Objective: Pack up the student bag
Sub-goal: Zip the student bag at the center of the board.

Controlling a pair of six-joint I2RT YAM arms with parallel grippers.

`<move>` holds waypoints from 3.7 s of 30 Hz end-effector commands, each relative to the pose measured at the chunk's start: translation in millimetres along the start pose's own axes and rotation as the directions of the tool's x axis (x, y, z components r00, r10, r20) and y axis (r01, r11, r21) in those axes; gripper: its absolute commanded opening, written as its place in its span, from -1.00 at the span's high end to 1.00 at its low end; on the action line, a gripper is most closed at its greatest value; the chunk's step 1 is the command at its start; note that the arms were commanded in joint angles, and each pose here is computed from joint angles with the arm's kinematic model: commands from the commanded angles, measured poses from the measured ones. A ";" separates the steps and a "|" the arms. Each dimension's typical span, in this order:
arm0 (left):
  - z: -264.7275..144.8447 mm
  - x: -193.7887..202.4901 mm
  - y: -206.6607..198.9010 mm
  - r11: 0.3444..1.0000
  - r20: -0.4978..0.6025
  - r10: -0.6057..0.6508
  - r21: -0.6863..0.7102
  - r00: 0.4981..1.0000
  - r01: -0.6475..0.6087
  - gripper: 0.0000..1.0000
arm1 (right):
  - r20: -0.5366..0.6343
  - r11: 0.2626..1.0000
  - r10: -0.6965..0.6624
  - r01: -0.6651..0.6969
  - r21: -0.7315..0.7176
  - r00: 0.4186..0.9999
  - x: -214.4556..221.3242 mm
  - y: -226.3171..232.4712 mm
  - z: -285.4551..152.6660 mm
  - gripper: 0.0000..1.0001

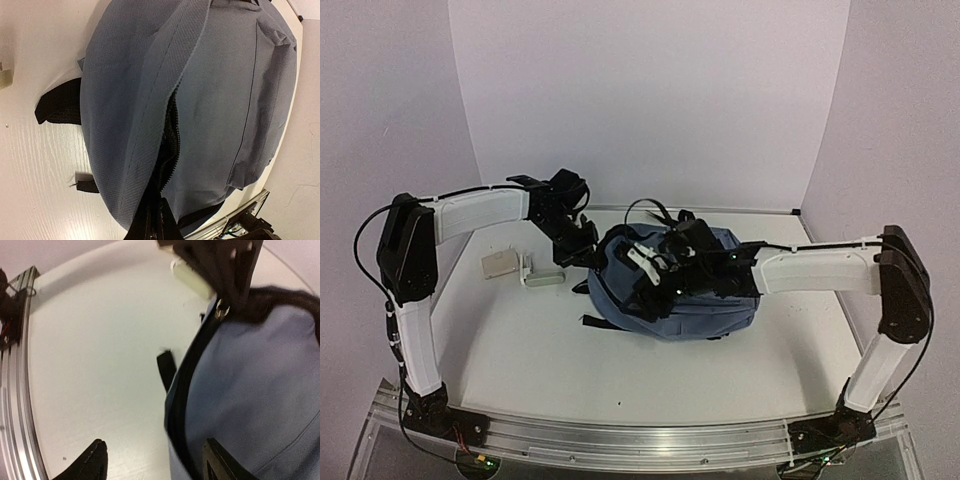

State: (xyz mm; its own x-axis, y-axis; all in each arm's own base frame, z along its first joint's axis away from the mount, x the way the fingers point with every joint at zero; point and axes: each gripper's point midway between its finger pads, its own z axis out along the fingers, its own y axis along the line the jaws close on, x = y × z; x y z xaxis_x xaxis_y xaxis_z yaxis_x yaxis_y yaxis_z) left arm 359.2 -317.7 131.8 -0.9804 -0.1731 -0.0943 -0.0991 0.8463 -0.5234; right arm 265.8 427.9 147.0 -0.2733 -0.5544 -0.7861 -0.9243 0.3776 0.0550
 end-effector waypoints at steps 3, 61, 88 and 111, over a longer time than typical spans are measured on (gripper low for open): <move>-28.7 -6.4 -25.0 0.996 0.065 0.017 0.089 0.998 -0.023 0.99 | 0.038 0.997 0.039 -0.041 0.064 0.999 -25.0 -23.6 49.6 -0.29; -2.4 52.7 -95.4 0.955 -0.041 0.101 0.284 0.994 -0.086 1.00 | -0.036 0.975 -0.222 0.222 -0.022 0.974 25.0 -14.4 -89.6 -0.62; -21.2 -2.6 -44.3 0.979 0.063 -0.024 0.204 0.998 0.011 0.99 | -0.074 0.993 -0.105 0.109 0.053 0.992 30.2 -0.9 -40.2 1.00; 5.3 42.8 -100.8 0.926 -0.045 0.077 0.374 0.996 -0.055 1.00 | -0.056 0.972 -0.235 0.235 -0.021 0.970 36.4 13.9 -127.7 -0.58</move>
State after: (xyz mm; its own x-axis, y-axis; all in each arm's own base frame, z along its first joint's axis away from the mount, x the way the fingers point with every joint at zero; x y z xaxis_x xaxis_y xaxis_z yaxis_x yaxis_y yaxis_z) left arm 323.4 -393.6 157.7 -0.9965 -0.0757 -0.0347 -0.0235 0.6558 -0.7545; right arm 208.7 276.2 146.7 0.0737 -0.7988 -0.5970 -0.9378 0.1481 -0.3139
